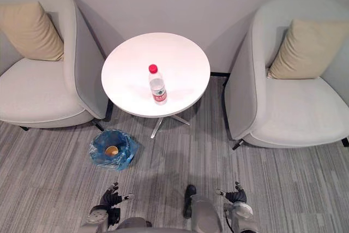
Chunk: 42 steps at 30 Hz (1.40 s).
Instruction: Gather rubbish on tea table into small bin, then transfer packed bag to large trash can.
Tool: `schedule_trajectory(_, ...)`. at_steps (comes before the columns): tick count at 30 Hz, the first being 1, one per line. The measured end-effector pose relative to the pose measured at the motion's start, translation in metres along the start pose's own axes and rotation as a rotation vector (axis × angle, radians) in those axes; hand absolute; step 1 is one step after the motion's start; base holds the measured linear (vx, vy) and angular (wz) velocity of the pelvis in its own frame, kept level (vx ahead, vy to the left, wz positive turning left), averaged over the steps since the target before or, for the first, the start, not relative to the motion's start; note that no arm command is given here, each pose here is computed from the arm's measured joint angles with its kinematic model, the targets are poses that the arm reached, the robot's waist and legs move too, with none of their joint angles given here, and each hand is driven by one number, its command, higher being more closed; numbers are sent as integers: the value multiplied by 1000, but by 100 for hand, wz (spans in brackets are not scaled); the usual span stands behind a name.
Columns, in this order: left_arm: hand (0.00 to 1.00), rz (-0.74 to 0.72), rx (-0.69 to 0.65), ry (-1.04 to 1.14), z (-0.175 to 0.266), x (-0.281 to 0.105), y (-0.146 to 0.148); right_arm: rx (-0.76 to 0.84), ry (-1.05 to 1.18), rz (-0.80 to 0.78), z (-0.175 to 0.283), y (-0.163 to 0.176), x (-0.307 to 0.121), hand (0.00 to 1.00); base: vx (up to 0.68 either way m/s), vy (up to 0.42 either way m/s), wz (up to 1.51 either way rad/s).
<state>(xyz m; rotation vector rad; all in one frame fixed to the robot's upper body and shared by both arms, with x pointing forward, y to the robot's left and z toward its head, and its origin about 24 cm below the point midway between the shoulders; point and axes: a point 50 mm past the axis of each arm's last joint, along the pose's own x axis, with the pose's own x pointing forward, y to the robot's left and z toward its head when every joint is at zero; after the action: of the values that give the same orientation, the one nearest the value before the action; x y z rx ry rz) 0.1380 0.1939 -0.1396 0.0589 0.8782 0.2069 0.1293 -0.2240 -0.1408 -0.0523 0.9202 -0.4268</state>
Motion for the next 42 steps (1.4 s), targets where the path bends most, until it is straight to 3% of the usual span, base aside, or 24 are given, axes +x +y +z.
schedule_trajectory(8,0,-22,3,-29,10,2,-8,87,-21,-14,6,0,0,0,208,52,13)
schedule_trajectory(25,0,3,117,-14,6,3,16,18,-1,21,1,9,-1,0,130,43,20)
schedule_trajectory(29,0,-16,88,2,1,2,5,12,-36,0,10,0,2,0,146,-116,7)
schedule_trajectory(42,0,-1,66,-43,8,0,9,-47,-199,13,34,-4,-5,0,-7,9,-2)
